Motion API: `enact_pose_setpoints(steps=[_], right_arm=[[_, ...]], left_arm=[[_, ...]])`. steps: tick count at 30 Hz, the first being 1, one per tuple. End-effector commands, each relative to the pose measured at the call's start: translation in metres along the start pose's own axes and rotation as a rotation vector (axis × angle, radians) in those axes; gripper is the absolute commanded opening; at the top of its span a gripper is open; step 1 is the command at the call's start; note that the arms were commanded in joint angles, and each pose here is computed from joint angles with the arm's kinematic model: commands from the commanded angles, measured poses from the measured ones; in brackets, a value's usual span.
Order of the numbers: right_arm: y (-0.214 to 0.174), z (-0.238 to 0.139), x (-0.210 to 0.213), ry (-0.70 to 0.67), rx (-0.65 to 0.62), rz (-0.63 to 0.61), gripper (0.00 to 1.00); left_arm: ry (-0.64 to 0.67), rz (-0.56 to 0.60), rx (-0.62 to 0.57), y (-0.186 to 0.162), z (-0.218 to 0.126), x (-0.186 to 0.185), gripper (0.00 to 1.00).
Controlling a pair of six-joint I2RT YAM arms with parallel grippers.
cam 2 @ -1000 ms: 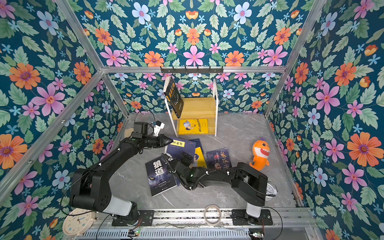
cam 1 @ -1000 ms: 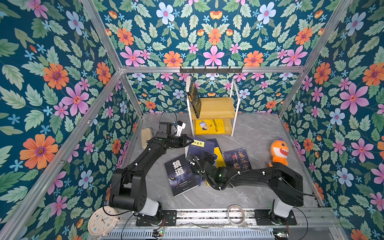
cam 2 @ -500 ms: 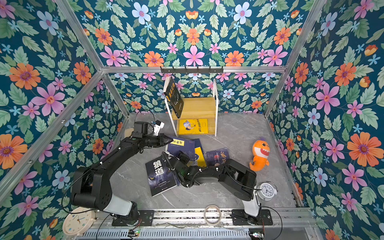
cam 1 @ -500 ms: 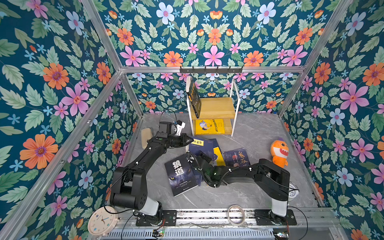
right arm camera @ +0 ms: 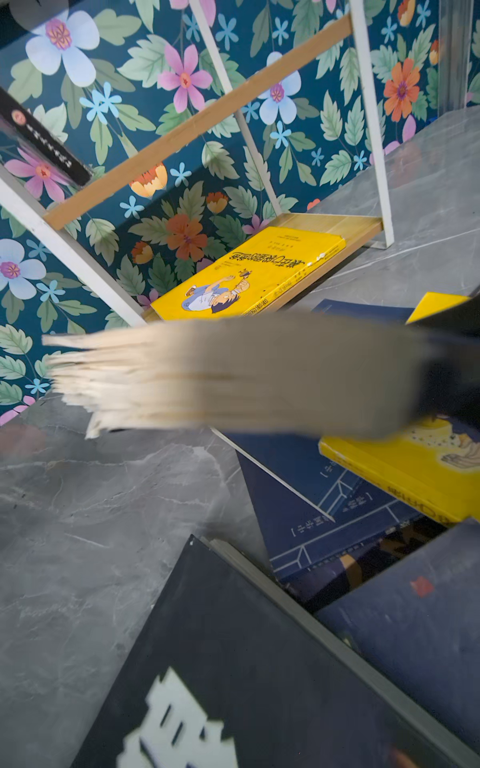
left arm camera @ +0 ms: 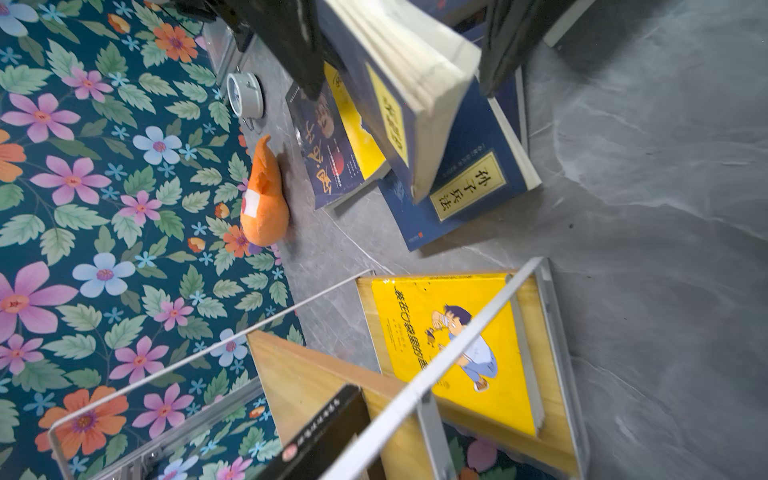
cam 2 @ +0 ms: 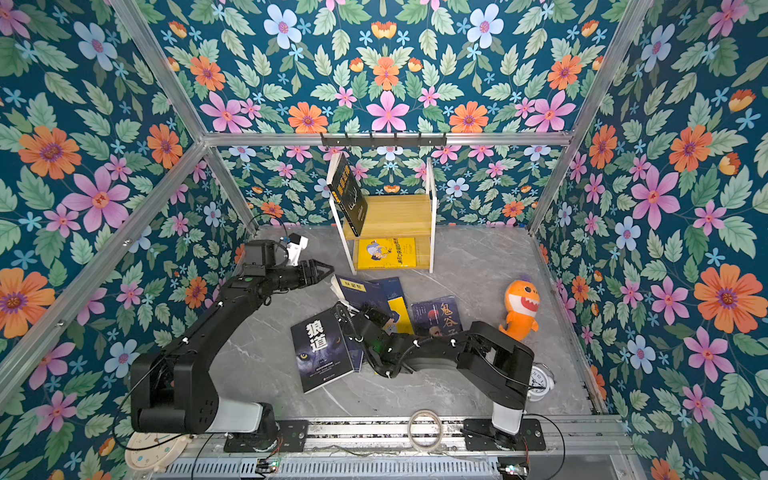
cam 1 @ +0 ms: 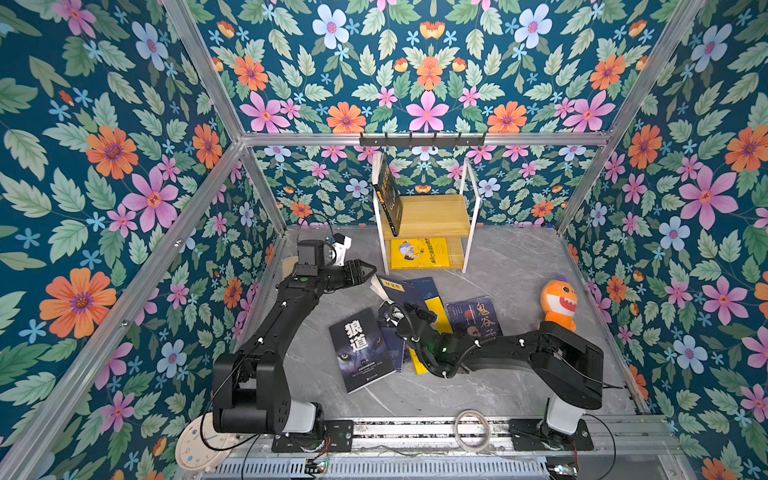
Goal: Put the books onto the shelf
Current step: 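Lift the blue book up with the right gripper while the left arm draws back, then carry the blue book with the right gripper to the shelf's upper level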
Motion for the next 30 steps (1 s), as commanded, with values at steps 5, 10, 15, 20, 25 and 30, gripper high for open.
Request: enact_pose_setpoints(steps=[5,10,15,20,25,30], right_arm=[[0.004,-0.02,-0.033,0.004,-0.067,0.122,0.01],[0.002,-0.033,-0.068,0.02,-0.104,0.229,0.01],[0.002,-0.047,-0.109,0.045,-0.154,0.349,0.01],[0.003,-0.057,-0.159,0.019,-0.189,0.528,0.0],[0.014,-0.056,-0.201,0.002,-0.239,0.634,0.0],[0.035,-0.036,-0.235,-0.039,-0.241,0.66,0.0]], left_arm=[[0.105,0.118,-0.154,0.02,-0.033,-0.001,0.74],[0.174,0.225,-0.191,0.018,-0.049,-0.01,0.89],[0.228,0.234,-0.194,0.01,-0.059,-0.013,0.93],[0.212,0.242,-0.245,-0.008,-0.068,-0.009,0.94],[0.249,0.215,-0.296,-0.019,-0.076,0.008,0.96],[0.198,0.161,-0.339,-0.024,-0.082,0.021,0.96]])
Point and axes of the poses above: each gripper's point midway between its finger pads, its own z axis out along the fingers, its own x axis along the line the jaws close on, y = z × x, the point moved 10 cm from there along -z, back along the fingers, and after that the axes turned 10 degrees about -z, right-handed, at the moved point
